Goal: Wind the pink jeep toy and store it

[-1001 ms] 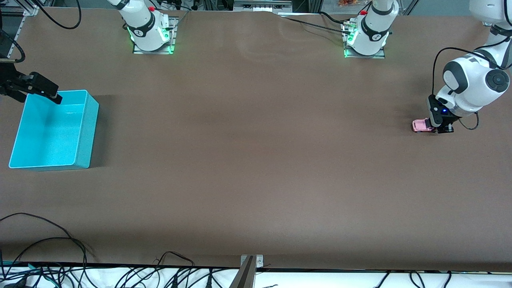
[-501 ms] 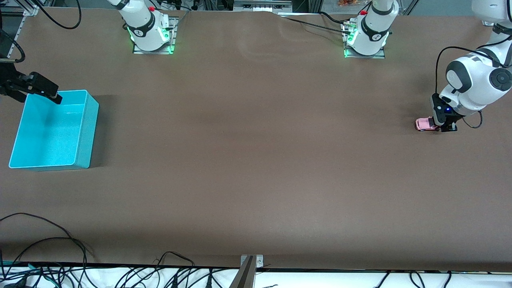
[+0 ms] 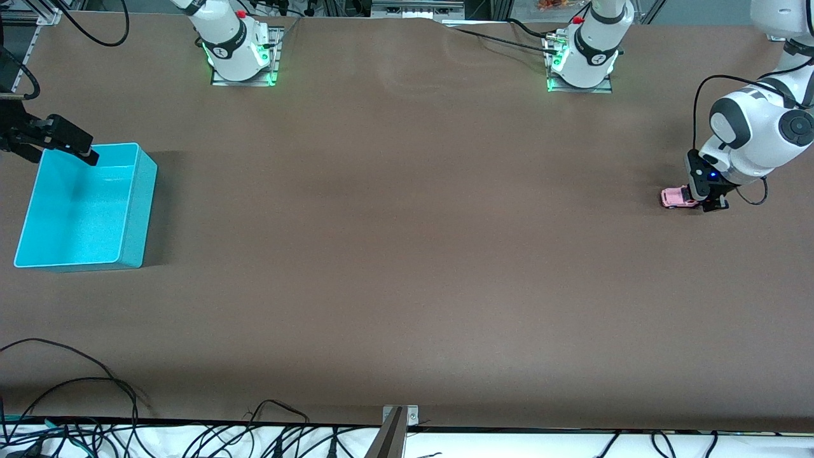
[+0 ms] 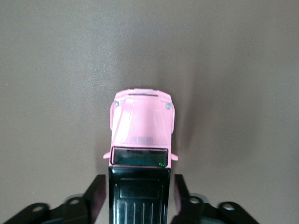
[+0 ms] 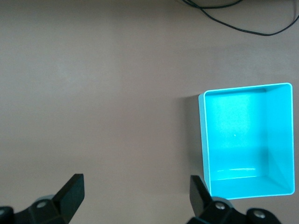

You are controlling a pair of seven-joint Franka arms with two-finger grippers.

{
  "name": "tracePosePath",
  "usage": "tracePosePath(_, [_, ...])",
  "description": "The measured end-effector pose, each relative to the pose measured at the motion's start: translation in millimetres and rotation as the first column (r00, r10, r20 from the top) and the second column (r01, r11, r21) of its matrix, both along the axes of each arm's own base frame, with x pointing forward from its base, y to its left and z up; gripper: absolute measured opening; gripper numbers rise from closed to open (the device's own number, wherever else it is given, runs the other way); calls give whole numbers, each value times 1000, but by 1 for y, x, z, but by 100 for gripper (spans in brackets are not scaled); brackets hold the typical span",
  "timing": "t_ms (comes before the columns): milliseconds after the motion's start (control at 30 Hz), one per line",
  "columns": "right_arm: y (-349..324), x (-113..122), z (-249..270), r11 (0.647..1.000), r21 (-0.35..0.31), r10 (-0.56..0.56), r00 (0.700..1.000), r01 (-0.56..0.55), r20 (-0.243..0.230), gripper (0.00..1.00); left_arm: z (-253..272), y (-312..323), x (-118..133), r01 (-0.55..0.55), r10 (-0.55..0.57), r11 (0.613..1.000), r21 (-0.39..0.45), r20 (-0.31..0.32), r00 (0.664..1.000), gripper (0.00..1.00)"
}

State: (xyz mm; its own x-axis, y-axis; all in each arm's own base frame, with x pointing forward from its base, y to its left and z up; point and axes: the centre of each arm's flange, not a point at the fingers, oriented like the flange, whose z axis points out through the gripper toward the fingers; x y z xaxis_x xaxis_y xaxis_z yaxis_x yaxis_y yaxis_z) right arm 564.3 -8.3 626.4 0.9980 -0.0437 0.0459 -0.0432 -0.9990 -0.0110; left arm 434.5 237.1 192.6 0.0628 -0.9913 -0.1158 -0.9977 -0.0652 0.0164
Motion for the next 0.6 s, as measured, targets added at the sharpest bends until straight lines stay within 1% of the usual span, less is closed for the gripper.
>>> tracePosePath(67, [0,0,0,1000,0,0,1000,0,0,100,-1,0,1,0,0,1000,1,-1,1000,74])
tracePosePath(100, [0,0,0,1000,0,0,1000,0,0,100,0,1,1,0,0,1000,1,0,1000,83])
tracePosePath(133, [0,0,0,1000,0,0,1000,0,0,100,0,1,1,-1,1,1000,2,1,1000,83])
tracePosePath(167, [0,0,0,1000,0,0,1000,0,0,100,0,1,2,-1,1,1000,2,2,1000,91])
tracePosePath(234, [0,0,0,1000,0,0,1000,0,0,100,1,2,2,-2,2,1000,2,2,1000,99])
tracePosePath(601, [0,0,0,1000,0,0,1000,0,0,100,1,2,2,-3,3,1000,0,-4,1000,100])
